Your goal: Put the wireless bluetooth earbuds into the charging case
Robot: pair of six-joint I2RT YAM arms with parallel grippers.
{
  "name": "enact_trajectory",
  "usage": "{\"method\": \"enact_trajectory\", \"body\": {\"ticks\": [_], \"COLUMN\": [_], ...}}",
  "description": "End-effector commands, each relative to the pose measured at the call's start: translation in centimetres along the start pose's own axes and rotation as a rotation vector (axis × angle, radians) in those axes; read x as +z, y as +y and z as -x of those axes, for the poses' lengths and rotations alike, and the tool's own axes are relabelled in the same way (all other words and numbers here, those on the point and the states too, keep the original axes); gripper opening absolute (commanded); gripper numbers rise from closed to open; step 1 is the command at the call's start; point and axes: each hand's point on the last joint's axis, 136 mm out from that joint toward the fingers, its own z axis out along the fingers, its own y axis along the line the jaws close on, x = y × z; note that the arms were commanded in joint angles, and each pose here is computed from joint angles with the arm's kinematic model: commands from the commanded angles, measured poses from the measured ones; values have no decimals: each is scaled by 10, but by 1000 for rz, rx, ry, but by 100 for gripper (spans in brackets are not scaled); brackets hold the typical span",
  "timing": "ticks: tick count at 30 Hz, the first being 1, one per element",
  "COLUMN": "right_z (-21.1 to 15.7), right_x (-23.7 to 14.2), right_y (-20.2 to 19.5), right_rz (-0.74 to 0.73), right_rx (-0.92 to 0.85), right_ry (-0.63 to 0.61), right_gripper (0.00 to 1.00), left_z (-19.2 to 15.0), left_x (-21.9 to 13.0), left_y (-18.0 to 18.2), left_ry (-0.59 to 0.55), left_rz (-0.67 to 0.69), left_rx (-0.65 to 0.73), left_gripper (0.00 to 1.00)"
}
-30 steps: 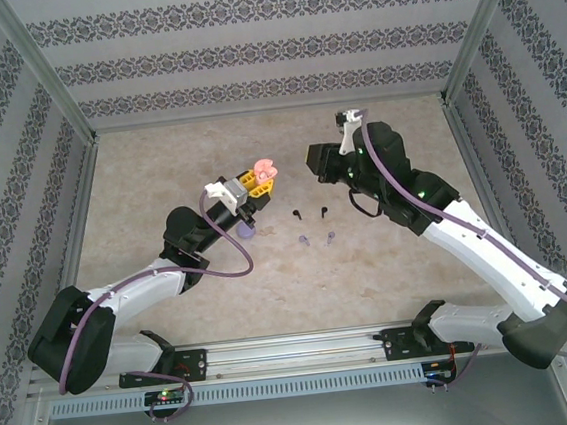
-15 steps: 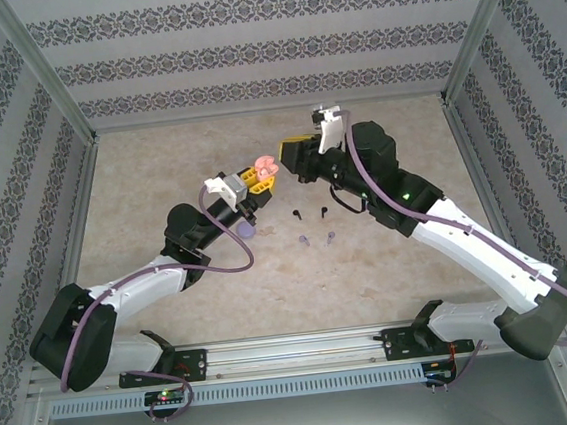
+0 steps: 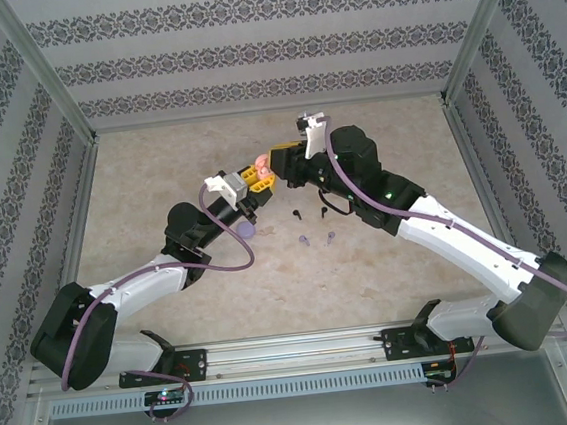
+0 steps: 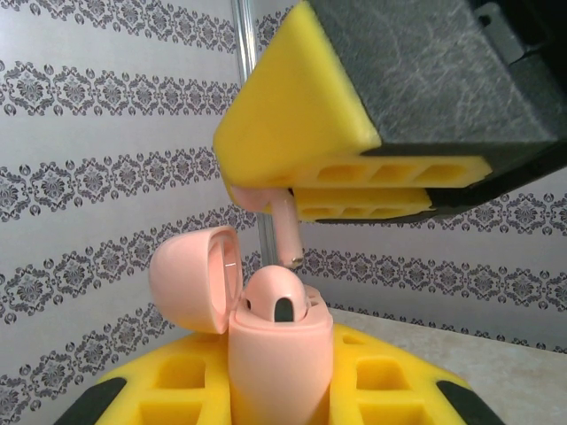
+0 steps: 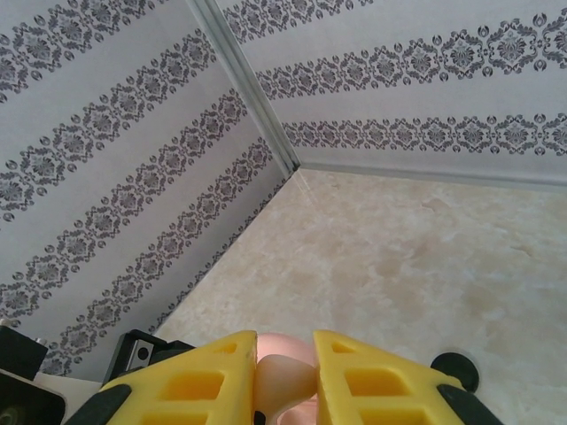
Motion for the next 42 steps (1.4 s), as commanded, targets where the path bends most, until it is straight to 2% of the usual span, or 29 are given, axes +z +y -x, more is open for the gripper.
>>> {"method": "enact_trajectory", "body": {"ticks": [1, 18, 33, 42], "right_z": [-3, -27, -61, -53], "right_x": [4, 3, 18, 16], "right_y": [3, -8, -5, -14], "right_rz": [8, -12, -10, -61], "right_rx": [-12, -17, -85, -104], "right_ry": [-11, 37, 143, 118], "right_gripper": [21, 19, 17, 17], "left_z": [25, 28, 29, 29], "left_x": [5, 5, 5, 3], "left_y": [0, 0, 1, 0], "left_ry": [-79, -81, -81, -80], "left_rz": [-19, -13, -11, -13], "left_rx": [14, 21, 21, 22], "left_gripper": [0, 0, 0, 0]}}
